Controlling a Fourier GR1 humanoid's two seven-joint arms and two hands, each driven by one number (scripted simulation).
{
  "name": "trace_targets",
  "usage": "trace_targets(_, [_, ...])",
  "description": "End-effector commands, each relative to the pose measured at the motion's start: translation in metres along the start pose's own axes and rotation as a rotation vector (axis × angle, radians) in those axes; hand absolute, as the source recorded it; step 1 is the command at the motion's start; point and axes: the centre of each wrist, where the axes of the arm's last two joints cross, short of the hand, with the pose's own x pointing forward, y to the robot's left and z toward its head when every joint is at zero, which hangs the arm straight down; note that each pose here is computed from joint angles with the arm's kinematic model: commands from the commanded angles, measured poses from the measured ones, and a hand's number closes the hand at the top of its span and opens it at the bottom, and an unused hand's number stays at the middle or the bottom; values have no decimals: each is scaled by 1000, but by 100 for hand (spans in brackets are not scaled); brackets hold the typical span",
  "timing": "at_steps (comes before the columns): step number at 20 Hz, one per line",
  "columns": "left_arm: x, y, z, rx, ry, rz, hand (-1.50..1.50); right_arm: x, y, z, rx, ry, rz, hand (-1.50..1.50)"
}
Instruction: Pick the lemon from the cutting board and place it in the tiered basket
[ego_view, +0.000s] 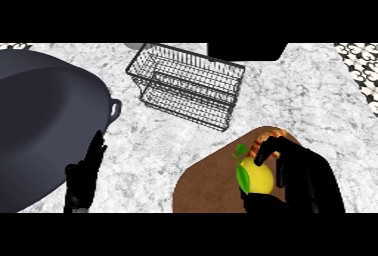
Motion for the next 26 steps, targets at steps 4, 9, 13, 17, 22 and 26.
trace_targets(4, [6,-4,-2,-9,14,-10,0,34,-67,44,-228,-130,4,150])
trace_targets(9, [2,2,-15,-7,26,-22,0,63,-96,30,-260,-148,12,150])
trace_targets(13, [-8,-11,2,-14,4,-17,0,89,-104,11,-278,-143,1,150])
trace_targets(17, [0,-2,-6,-14,11,-20,0,109,-106,-18,-267,-124,-16,150])
trace_targets(22, [0,-1,0,-21,15,-24,0,126,-114,-51,-243,-83,-35,150])
trace_targets(26, [7,-6,11,-25,0,-21,0,145,-108,-85,-218,-72,-27,150])
